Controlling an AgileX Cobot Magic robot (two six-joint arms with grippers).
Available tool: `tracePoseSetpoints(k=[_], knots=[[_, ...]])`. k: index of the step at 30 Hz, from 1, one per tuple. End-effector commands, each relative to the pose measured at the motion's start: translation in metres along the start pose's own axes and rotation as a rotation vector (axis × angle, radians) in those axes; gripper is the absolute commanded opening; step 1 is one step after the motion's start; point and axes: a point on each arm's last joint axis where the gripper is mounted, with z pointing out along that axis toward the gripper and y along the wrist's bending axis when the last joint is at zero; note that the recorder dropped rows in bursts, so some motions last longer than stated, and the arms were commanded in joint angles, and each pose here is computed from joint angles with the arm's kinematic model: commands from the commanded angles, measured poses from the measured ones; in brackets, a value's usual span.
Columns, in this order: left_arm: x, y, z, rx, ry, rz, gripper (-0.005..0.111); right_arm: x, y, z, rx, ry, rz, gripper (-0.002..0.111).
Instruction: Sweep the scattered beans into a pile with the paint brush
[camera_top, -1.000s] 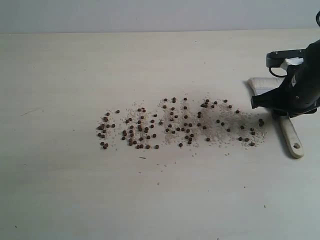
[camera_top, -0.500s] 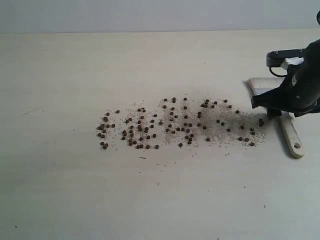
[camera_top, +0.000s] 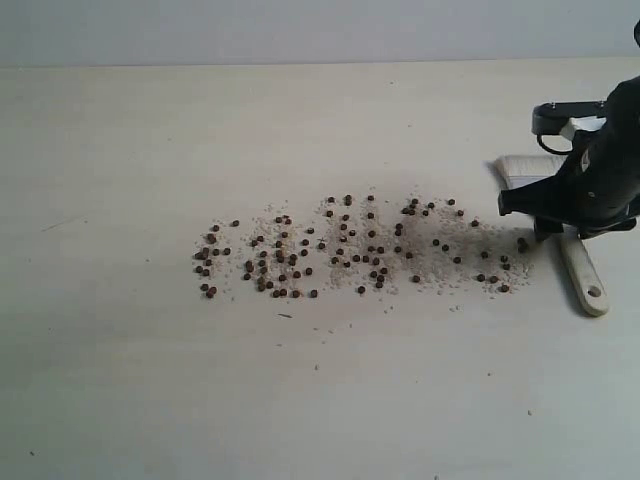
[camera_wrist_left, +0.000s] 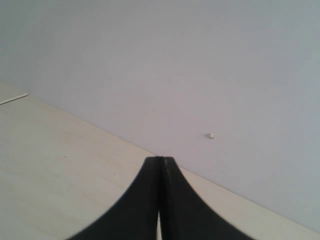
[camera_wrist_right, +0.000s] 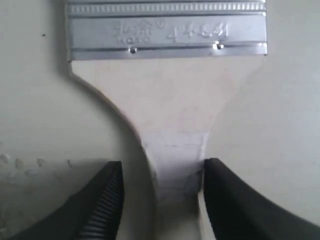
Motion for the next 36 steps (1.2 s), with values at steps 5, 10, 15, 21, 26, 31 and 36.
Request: tracePoseSetpoints(k=[5,10,15,21,26,31,36], knots=[[-0.0005,-0.0001,-0.0003,0.000,-0.005,-0.009,0.000,0.0176,-0.0026,0.0118,0.040,0.130,-0.030,0.048],[-0.0005,-0.0001,-0.0003,0.000,-0.005,-0.009,0.000,0.0179,-0.0026,0.0118,0.039,0.133,-0.047,0.048],[-0.0005,-0.0001,-0.0003,0.000,-0.005,-0.009,0.000,0.0180,-0.0027,0.0118,0.038,0.135,-0.063,0.045],[-0.0005,-0.0001,-0.0003,0.000,-0.005,-0.009,0.000,0.0198,-0.0042,0.0115,0.048,0.157,-0.068,0.045],[-0.0005,-0.0001,-0.0003,0.000,-0.005,-0.009,0.000,0.0222,-0.0056,0.0107,0.063,0.188,-0.065,0.045],[-0.0005,-0.0001,-0.0003,0.000,-0.005,-0.009,0.000,0.0199,-0.0042,0.0112,0.052,0.161,-0.019,0.045],[-0.0005,-0.0001,-0.0003,0.000,-0.005,-0.009,0.000,0.0175,-0.0047,0.0116,0.055,0.135,-0.046,0.045]])
